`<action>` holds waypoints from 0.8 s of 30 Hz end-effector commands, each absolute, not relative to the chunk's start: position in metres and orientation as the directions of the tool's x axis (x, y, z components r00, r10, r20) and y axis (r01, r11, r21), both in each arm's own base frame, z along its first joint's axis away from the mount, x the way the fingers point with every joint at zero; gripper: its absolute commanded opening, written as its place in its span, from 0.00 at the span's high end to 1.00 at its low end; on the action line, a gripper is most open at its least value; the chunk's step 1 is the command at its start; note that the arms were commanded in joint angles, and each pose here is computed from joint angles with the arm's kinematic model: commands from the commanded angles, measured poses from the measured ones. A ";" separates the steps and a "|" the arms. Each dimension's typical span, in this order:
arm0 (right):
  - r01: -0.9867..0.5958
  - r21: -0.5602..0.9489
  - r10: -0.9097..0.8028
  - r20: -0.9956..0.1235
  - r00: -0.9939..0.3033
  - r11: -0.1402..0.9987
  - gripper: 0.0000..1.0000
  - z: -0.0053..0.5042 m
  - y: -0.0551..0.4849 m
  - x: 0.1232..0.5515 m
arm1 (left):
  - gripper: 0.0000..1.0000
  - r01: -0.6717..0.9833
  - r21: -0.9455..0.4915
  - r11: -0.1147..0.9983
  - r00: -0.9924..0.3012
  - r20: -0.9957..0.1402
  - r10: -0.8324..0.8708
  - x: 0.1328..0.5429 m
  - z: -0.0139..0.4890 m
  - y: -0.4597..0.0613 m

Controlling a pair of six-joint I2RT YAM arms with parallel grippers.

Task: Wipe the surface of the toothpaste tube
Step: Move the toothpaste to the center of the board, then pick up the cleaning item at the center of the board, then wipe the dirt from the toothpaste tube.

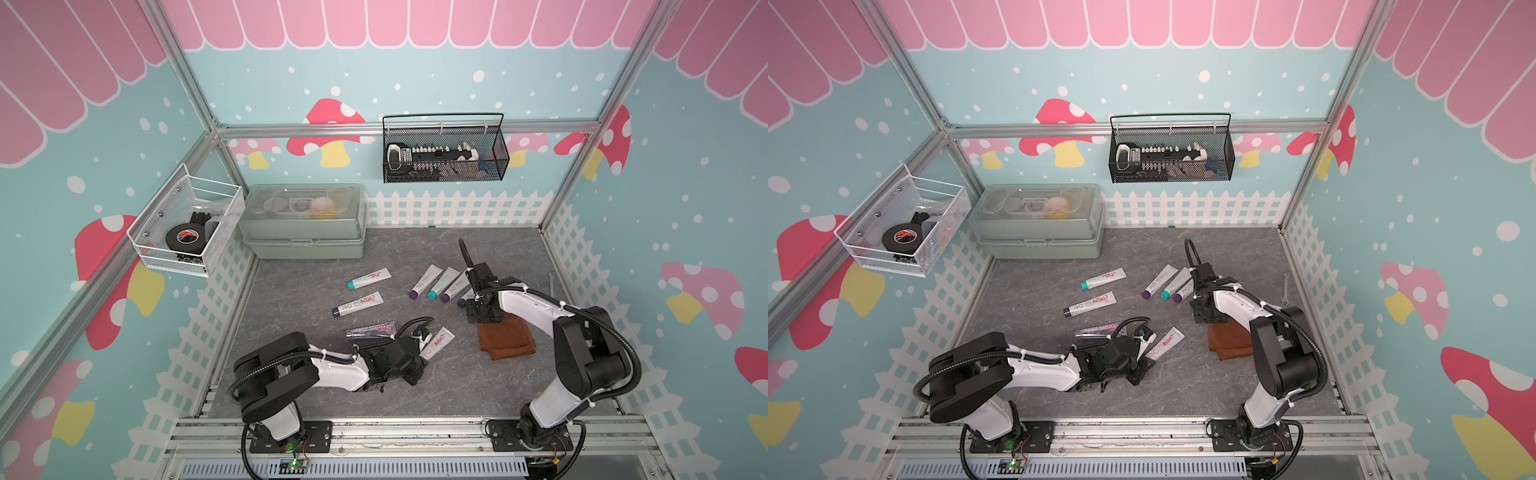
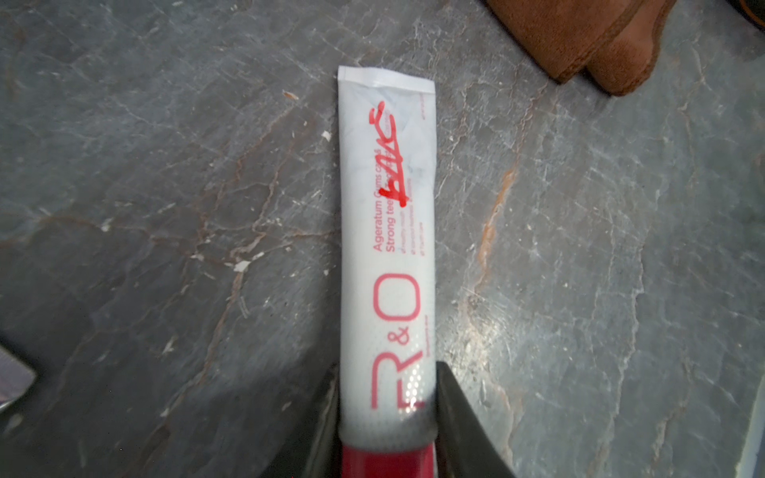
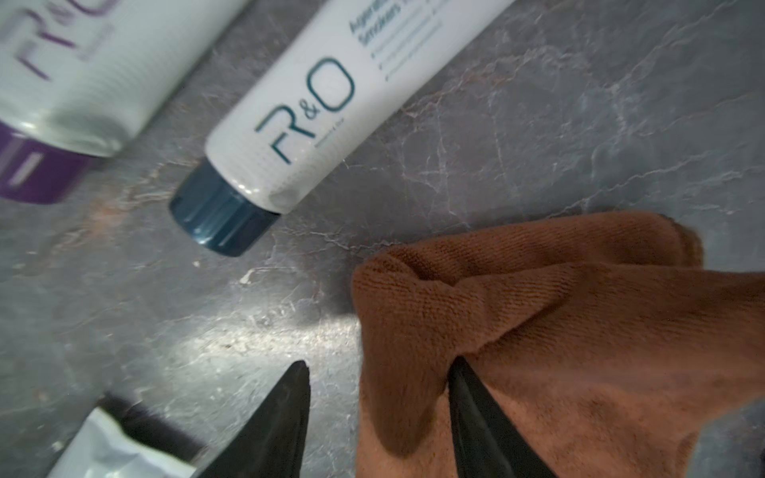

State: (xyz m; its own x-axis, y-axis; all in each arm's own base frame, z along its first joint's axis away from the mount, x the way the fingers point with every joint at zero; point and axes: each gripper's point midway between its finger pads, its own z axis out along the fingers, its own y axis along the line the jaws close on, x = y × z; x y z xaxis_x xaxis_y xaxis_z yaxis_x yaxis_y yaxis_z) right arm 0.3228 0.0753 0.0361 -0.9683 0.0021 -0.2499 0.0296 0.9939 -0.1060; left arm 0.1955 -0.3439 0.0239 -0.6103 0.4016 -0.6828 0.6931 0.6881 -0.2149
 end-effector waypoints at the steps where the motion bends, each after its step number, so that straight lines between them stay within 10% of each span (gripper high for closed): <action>1: 0.040 -0.128 0.011 -0.220 -0.975 0.991 0.47 0.026 0.069 0.323 | 0.67 0.702 -0.236 0.672 -0.613 -0.681 0.401 0.190 0.023 -0.346; 12: -0.002 0.024 0.004 -0.237 -0.971 1.000 0.89 0.037 0.086 0.302 | 0.70 0.728 -0.249 0.638 -0.606 -0.670 0.430 0.184 0.020 -0.355; 24: -0.192 0.407 -0.106 -0.225 -0.969 0.893 0.91 0.068 0.167 0.248 | 0.71 0.751 -0.243 0.614 -0.588 -0.669 0.454 0.180 0.019 -0.368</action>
State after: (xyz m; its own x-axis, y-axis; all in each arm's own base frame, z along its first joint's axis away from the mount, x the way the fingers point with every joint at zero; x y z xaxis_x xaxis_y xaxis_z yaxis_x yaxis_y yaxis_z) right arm 0.2700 0.1437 0.0702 -0.9593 -0.0619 -0.2757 -0.1441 0.9464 0.2890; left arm 0.1830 -0.3640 0.0244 -0.5882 0.4335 -0.6827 0.7417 0.6256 -0.2418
